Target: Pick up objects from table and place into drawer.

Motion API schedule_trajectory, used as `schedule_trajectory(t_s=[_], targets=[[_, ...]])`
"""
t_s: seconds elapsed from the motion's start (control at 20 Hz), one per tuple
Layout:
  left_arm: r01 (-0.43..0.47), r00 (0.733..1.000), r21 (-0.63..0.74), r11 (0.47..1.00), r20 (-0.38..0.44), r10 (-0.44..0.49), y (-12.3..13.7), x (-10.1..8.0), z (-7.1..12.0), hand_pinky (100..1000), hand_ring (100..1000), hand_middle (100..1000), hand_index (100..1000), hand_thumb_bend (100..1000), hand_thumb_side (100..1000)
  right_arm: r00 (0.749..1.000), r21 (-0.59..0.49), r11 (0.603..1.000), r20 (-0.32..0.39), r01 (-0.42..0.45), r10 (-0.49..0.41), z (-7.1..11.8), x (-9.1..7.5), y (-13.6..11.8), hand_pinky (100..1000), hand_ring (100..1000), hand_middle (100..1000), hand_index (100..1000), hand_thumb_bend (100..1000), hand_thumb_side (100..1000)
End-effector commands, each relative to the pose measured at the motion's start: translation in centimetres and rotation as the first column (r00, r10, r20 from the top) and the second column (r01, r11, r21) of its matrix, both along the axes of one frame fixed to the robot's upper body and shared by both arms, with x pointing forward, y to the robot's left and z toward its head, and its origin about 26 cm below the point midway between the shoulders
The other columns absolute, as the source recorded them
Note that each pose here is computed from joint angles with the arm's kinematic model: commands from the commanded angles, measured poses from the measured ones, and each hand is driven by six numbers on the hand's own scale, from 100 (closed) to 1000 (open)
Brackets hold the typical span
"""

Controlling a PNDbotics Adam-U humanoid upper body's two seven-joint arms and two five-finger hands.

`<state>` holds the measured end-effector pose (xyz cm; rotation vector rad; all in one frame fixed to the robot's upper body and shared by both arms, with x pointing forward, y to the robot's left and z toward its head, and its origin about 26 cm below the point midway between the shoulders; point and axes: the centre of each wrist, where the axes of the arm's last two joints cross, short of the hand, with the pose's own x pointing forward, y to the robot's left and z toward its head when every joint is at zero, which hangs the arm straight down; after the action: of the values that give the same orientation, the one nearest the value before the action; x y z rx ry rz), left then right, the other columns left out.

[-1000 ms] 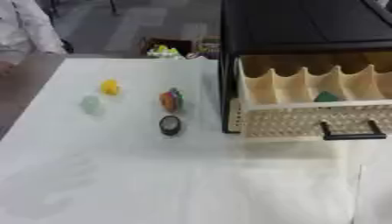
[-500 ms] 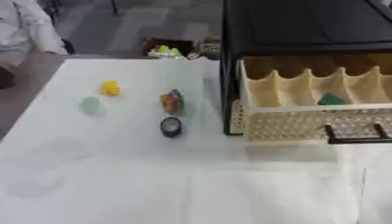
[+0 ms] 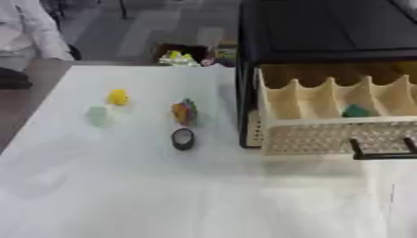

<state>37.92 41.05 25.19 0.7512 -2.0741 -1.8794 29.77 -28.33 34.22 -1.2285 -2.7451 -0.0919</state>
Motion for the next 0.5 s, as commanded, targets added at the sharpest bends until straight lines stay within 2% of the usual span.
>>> schedule_trajectory(t_s=[0.05, 0.25, 0.4, 0.5], targets=[[-0.009, 1.0, 0.031, 0.999, 0.006, 0.008, 0.2, 0.3, 1.2, 878, 937, 868, 998, 100, 925, 1.0, -0.002, 1.0, 0.024, 0.003, -0.003, 0.7, -0.5, -0.2, 269, 521, 567, 749, 280, 825], [-0.01, 1.0, 0.023, 1.0, -0.014, 0.01, -0.1, 1.1, 1.1, 842, 915, 839, 995, 100, 892, 1.0, 0.005, 1.0, 0.022, 0.002, -0.002, 0.7, -0.5, -0.2, 270, 519, 565, 746, 271, 810], [-0.039, 0.998, 0.004, 0.999, -0.045, 0.04, -0.2, 1.9, 0.9, 801, 899, 816, 988, 100, 793, 1.0, 0.008, 1.0, 0.02, 0.0, 0.0, 0.7, -0.5, -0.1, 267, 517, 563, 745, 273, 800], [-0.057, 0.996, -0.007, 0.998, -0.066, 0.057, -0.5, 2.4, 0.9, 786, 894, 811, 989, 100, 765, 1.0, 0.01, 1.0, 0.018, -0.001, 0.001, 0.7, -0.5, -0.1, 266, 515, 561, 742, 273, 792]])
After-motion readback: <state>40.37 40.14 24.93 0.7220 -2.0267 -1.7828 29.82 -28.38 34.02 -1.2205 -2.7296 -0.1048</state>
